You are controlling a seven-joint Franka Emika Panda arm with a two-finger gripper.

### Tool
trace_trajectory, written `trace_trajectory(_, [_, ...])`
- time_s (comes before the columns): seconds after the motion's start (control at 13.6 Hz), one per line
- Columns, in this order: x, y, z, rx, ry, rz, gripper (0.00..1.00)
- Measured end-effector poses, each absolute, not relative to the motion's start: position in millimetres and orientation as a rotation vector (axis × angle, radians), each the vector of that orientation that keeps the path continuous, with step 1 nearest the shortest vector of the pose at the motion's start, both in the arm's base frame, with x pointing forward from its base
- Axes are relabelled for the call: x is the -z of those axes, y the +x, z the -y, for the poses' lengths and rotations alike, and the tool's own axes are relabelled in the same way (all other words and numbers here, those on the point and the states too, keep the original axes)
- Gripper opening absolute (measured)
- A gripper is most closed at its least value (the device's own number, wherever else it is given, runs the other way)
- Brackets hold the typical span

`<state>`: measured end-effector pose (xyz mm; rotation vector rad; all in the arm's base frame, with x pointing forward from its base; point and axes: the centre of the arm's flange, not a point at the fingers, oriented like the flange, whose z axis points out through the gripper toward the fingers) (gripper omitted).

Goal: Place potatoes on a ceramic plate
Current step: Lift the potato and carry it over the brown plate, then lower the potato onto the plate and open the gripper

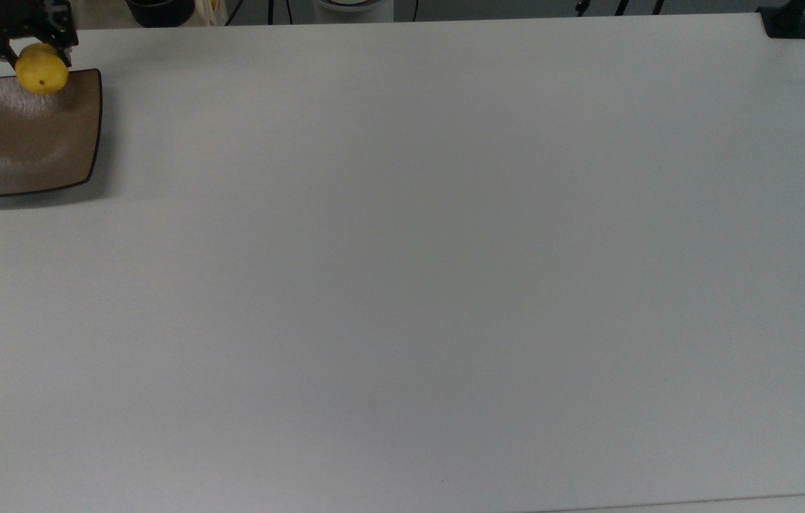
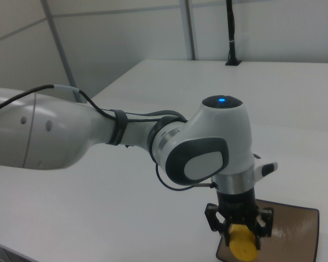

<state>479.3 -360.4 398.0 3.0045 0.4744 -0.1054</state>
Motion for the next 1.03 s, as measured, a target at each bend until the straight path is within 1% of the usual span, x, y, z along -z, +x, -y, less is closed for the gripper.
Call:
trace_trajectory(0.07, [-395, 485, 358, 0.105, 3.013, -0.437, 0.67])
trace_trajectory(0.15, [-390, 489, 356, 0.108, 3.02, -0.415, 0.78])
trace_trajectory(0.22, [-388, 490, 357, 0.11, 3.022, -0.411, 0.85])
trace_trajectory(0.29, [-387, 491, 358, 0.11, 3.022, -0.41, 0.99])
trace_trajectory(0.66, [-392, 493, 359, 0.089, 3.023, -0.382, 1.0])
trace_trajectory(0.81, [-399, 495, 357, 0.072, 3.075, -0.289, 1.0])
trace_trajectory(0.95, [-413, 500, 350, 0.088, 3.117, -0.202, 1.0])
trace_trajectory(1.03, [-425, 508, 338, 0.098, 3.136, -0.152, 1.0])
